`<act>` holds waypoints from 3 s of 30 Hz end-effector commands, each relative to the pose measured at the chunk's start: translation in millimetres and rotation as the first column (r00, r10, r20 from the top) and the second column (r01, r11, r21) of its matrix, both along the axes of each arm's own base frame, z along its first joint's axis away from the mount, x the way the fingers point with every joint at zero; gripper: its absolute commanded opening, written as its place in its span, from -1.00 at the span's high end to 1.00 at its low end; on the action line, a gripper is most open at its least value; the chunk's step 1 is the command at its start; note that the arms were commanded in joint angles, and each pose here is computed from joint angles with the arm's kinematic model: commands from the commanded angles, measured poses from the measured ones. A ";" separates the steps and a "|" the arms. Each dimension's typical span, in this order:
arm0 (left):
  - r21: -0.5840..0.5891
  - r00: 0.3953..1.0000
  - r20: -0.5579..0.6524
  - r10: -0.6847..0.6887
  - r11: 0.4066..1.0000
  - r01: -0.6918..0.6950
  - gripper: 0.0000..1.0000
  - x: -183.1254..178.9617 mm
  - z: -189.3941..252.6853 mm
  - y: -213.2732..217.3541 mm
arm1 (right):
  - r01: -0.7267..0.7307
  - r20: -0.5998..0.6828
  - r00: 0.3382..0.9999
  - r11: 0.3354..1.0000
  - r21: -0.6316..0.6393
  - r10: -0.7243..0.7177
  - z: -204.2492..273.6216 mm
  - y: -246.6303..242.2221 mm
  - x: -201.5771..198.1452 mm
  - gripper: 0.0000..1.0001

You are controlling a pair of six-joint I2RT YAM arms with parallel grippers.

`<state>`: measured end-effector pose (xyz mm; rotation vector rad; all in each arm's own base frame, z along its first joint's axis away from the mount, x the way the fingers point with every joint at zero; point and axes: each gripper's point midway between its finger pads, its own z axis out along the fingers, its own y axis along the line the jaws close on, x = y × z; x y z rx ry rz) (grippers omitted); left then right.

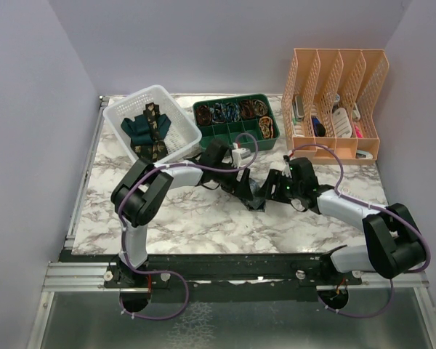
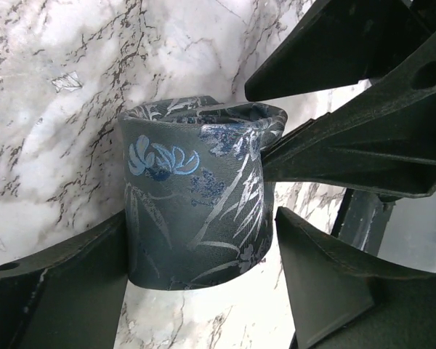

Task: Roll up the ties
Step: Pick up the tie at the center of the board.

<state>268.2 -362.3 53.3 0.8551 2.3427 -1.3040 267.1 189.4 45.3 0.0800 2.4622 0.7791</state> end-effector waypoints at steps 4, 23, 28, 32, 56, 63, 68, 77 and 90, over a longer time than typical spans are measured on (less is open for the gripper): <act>-0.053 0.999 -0.049 -0.021 0.998 0.018 -0.31 -9.5 -3.6 -3.4 | -0.026 -0.030 0.999 1.000 -0.003 0.026 -14.9 -1.6 -10.6 -0.28; -0.062 0.999 0.009 -0.047 0.997 0.047 1.00 -13.0 -3.7 0.3 | -0.105 0.091 0.991 0.992 0.071 0.098 22.0 8.7 3.9 -0.60; -0.044 0.996 0.076 -0.056 0.997 0.059 1.00 -11.4 -2.2 4.6 | -0.243 0.299 0.928 0.970 0.030 0.223 52.3 11.0 18.2 -0.69; -0.013 0.990 0.112 -0.080 0.997 0.082 1.00 -15.0 -6.9 6.0 | -0.312 0.506 0.825 0.949 0.038 0.251 64.5 17.2 16.8 -0.72; -0.026 0.854 0.503 -0.130 0.986 0.165 1.00 -38.8 9.6 34.2 | -0.759 0.697 0.452 0.650 -0.027 0.557 34.7 56.0 -35.9 -0.78; -0.025 0.836 0.527 -0.156 0.980 0.198 1.00 -44.8 11.5 34.3 | -0.742 0.671 0.464 0.667 -0.062 0.579 15.7 56.0 -20.9 -0.78; -0.033 0.826 0.535 -0.174 0.973 0.226 1.00 -47.0 13.4 31.7 | -0.805 0.657 0.406 0.589 -0.072 0.635 9.5 63.3 -16.6 -0.76; -0.026 0.819 0.552 -0.159 0.978 0.208 1.00 -36.9 15.5 28.0 | -0.918 0.665 0.318 0.394 0.039 0.675 0.5 79.1 -56.8 -0.71; -0.012 0.822 0.552 -0.141 0.984 0.178 1.00 -35.2 12.9 32.8 | -0.939 0.629 0.304 0.338 0.068 0.716 -3.9 79.5 -62.1 -0.44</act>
